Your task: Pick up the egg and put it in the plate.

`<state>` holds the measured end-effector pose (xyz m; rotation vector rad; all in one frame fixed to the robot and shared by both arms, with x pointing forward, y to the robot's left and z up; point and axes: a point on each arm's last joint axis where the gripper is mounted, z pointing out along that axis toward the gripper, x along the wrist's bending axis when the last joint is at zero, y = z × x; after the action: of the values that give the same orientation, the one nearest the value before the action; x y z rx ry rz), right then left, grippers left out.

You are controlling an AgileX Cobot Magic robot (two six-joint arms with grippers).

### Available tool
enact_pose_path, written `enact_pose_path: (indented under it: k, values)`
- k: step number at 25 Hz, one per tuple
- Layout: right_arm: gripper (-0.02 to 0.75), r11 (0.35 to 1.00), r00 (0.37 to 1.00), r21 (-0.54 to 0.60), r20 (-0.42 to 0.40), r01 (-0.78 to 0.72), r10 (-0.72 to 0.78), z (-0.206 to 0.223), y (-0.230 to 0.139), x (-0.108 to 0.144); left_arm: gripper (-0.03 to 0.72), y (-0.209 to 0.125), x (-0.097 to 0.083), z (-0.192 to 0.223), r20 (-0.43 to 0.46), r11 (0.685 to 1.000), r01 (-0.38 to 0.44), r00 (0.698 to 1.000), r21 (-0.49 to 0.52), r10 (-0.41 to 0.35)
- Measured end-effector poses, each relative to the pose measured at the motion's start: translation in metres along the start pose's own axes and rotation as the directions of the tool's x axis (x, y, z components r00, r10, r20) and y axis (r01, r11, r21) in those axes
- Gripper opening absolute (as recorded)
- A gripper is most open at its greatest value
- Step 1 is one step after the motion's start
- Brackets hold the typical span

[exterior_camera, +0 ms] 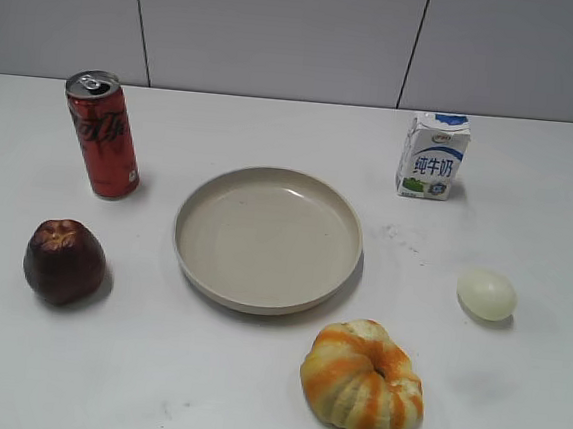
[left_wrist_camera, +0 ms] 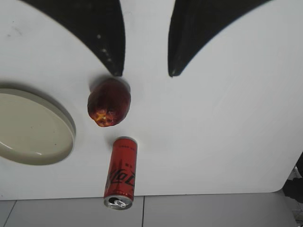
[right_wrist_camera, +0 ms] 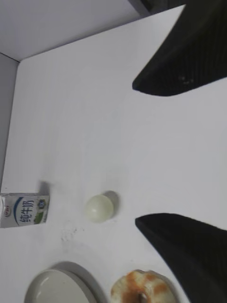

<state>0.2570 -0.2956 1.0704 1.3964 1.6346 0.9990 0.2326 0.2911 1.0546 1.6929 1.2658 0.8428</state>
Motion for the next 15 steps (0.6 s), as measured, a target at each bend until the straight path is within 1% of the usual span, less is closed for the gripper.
enact_pose_path:
  k: [3, 6, 8, 11, 15]
  values:
    - [0.584, 1.000, 1.000, 0.006, 0.001, -0.002, 0.002, 0.023, 0.017, -0.002, 0.230, 0.000, 0.000, 0.000, 0.000, 1.000, 0.000, 1.000, 0.000, 0.000]
    - [0.584, 0.997, 1.000, 0.075, -0.008, -0.014, 0.014, 0.054, 0.031, -0.003, 0.230, 0.000, 0.000, 0.000, 0.000, 1.000, 0.000, 1.000, 0.000, 0.000]
    - [0.584, 0.989, 0.999, 0.141, -0.024, -0.036, 0.040, 0.077, 0.040, -0.002, 0.230, 0.000, 0.000, 0.000, 0.000, 1.000, 0.000, 1.000, 0.000, 0.000]
    - [0.584, 0.957, 0.995, 0.283, -0.045, -0.067, 0.083, 0.117, 0.050, -0.001, 0.230, 0.000, 0.000, 0.000, 0.000, 1.000, 0.000, 1.000, 0.000, 0.000]
    - [0.584, 0.900, 0.991, 0.436, -0.117, -0.009, 0.067, 0.165, 0.063, 0.002, 0.230, 0.000, 0.000, 0.000, 0.000, 1.000, 0.000, 1.000, 0.000, 0.000]
